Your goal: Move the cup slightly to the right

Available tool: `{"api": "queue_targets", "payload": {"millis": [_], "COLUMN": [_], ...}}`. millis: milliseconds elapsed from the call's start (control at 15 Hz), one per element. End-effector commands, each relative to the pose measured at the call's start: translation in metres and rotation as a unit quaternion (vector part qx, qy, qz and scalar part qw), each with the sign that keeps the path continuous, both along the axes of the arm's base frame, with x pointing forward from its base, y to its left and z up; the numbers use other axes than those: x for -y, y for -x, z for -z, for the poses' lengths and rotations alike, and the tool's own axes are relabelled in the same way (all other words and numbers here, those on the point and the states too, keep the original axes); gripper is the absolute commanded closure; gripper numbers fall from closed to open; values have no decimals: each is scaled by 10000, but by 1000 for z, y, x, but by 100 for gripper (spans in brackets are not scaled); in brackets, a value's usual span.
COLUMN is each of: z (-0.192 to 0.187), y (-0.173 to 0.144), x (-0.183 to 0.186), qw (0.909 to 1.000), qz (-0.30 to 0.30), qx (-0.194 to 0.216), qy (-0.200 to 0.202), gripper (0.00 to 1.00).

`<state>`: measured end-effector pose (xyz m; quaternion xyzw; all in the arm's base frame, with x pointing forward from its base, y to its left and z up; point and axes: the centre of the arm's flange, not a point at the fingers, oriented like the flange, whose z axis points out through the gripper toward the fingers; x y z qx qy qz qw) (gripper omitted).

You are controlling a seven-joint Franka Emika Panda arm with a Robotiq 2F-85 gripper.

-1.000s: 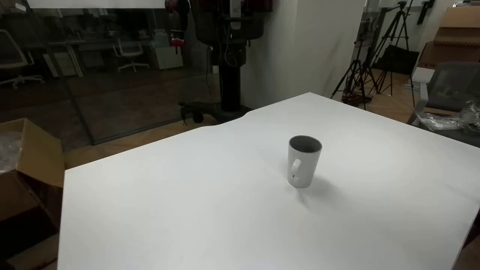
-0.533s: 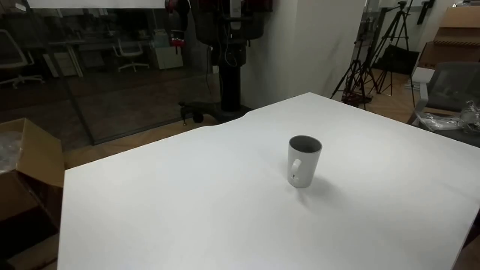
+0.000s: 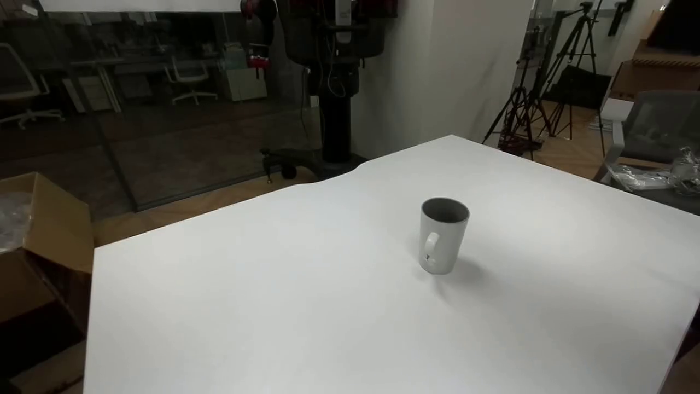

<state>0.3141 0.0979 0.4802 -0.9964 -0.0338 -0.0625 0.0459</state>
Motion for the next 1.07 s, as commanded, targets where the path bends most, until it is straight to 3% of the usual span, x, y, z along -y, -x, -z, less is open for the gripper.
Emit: {"api": "queue_targets", "payload": {"millis": [0,133,333,400,733,1000], "z": [6,17,21,23,44,97], "y": [-7,-17,-20,-33,-125,-178], "x": [18,40,40,40,99,144], "qw": [9997,9985,9981,9954,9726,9487], "qz": [229,514,560,960,2261,3149], "qx": [-62,-204,-258,-13,531,260], "qy": [37,38,40,6,-83,116], "gripper": [0,0,0,0,0,0]}}
